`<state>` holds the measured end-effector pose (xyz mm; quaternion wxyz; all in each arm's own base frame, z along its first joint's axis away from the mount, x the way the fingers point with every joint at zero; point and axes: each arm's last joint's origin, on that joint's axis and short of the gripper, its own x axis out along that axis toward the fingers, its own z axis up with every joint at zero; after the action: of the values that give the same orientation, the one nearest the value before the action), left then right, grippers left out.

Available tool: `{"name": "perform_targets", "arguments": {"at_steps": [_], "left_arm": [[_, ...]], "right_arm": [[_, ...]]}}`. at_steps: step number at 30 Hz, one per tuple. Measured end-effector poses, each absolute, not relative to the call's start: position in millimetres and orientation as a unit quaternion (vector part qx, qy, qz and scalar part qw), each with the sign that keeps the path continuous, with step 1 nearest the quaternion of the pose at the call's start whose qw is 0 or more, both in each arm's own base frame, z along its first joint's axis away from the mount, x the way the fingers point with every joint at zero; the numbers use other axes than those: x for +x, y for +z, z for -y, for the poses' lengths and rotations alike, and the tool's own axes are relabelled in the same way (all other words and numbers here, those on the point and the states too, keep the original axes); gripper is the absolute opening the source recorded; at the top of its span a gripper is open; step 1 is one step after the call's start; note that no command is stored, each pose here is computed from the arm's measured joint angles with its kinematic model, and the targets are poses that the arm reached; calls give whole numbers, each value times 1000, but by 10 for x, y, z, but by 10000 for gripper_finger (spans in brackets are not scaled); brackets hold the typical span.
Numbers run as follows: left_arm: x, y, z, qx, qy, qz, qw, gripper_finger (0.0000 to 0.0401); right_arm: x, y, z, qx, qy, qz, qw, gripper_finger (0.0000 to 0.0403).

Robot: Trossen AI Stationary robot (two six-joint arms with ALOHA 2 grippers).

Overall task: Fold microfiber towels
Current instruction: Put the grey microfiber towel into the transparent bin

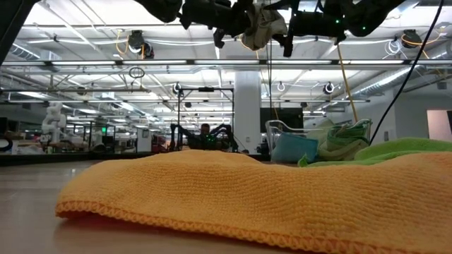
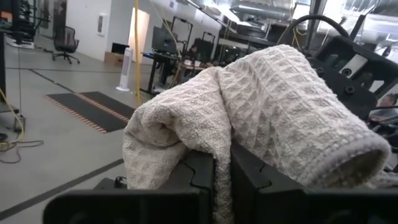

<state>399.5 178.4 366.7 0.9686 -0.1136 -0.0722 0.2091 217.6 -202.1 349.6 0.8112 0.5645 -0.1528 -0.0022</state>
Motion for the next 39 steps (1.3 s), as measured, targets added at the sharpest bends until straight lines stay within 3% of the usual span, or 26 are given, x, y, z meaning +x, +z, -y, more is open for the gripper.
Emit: {"name": "perform_targets", "arguments": {"at_steps": [14, 22, 33, 39], "left_arm": [[3958, 3660, -1864, -88, 288, 75, 951, 26], [3967, 3700, -1829, -62, 283, 86, 953, 26], [3712, 4062, -1652, -6, 291, 83, 953, 26], [3638, 4027, -1738, -13, 286, 42, 957, 26]], "right_arm": [[2170, 3506, 2026, 587, 4, 159, 793, 286], [2168, 3505, 2040, 595, -11, 173, 785, 286], [2173, 3476, 2047, 568, -30, 164, 806, 286], [2164, 3521, 2035, 525, -21, 177, 832, 286]]}}
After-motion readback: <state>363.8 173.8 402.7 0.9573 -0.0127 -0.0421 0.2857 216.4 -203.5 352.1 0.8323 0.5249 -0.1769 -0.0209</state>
